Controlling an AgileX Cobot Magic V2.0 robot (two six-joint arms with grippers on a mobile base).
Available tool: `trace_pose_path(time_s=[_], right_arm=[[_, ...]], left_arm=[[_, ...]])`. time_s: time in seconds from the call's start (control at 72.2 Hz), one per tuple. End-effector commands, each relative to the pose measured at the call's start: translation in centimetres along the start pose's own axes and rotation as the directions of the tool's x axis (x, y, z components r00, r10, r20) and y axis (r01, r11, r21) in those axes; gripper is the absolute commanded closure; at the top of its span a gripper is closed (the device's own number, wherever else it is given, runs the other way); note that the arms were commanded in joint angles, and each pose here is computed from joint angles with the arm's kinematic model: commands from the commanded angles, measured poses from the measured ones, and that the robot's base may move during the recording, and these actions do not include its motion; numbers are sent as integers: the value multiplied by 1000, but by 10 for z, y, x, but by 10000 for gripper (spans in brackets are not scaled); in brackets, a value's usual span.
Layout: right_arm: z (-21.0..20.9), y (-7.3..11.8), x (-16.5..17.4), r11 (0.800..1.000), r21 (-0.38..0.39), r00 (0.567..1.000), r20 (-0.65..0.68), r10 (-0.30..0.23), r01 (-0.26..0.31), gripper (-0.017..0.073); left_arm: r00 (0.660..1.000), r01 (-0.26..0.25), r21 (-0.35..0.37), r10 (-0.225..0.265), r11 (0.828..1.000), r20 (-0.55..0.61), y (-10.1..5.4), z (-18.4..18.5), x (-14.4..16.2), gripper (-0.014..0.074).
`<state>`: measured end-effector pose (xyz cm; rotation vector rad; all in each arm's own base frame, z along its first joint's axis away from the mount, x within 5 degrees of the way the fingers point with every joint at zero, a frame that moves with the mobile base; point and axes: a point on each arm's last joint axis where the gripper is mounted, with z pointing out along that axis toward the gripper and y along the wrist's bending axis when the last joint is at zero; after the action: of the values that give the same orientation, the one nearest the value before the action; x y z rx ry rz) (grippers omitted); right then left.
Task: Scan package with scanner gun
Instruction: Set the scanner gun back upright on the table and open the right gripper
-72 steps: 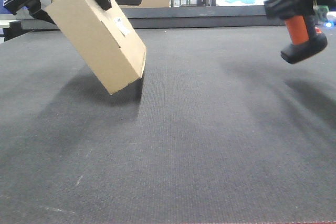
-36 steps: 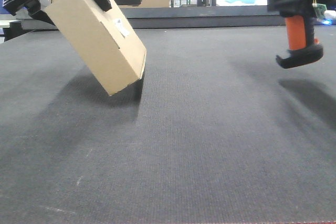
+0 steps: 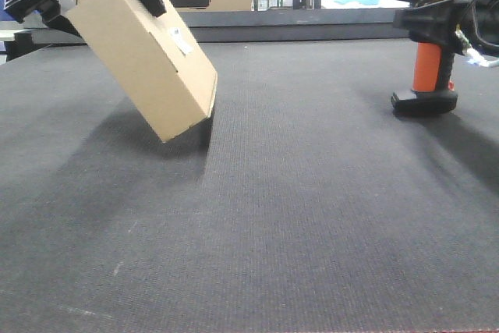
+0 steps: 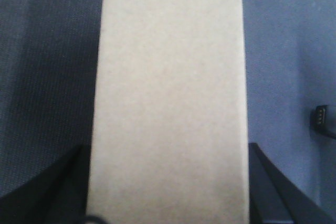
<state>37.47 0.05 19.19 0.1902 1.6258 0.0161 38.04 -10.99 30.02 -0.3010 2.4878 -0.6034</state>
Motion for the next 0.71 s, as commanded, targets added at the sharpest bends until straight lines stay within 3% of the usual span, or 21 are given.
trace_pose_path(time_s=[0.0, 0.083, 0.18, 0.277, 0.692], right_arm=[[0, -1, -13, 1000, 4, 995, 103, 7, -7, 718], [0, -3, -14, 1000, 6, 994, 106, 5, -6, 720], [0, -5, -16, 998, -40, 994, 105, -36, 40, 720], [1, -8, -14, 997, -78, 997, 68, -19, 25, 720], [1, -9, -15, 997, -77, 996, 83, -20, 26, 720]], left_arm=[[1000, 3, 18, -3, 1000, 9, -4, -2, 0, 705], [1000, 3, 18, -3, 1000, 9, -4, -2, 0, 705], [1000, 3, 18, -3, 1000, 9, -4, -2, 0, 705], [1000, 3, 19, -3, 1000, 12, -4, -2, 0, 705], [1000, 3, 20, -3, 1000, 13, -4, -2, 0, 705]])
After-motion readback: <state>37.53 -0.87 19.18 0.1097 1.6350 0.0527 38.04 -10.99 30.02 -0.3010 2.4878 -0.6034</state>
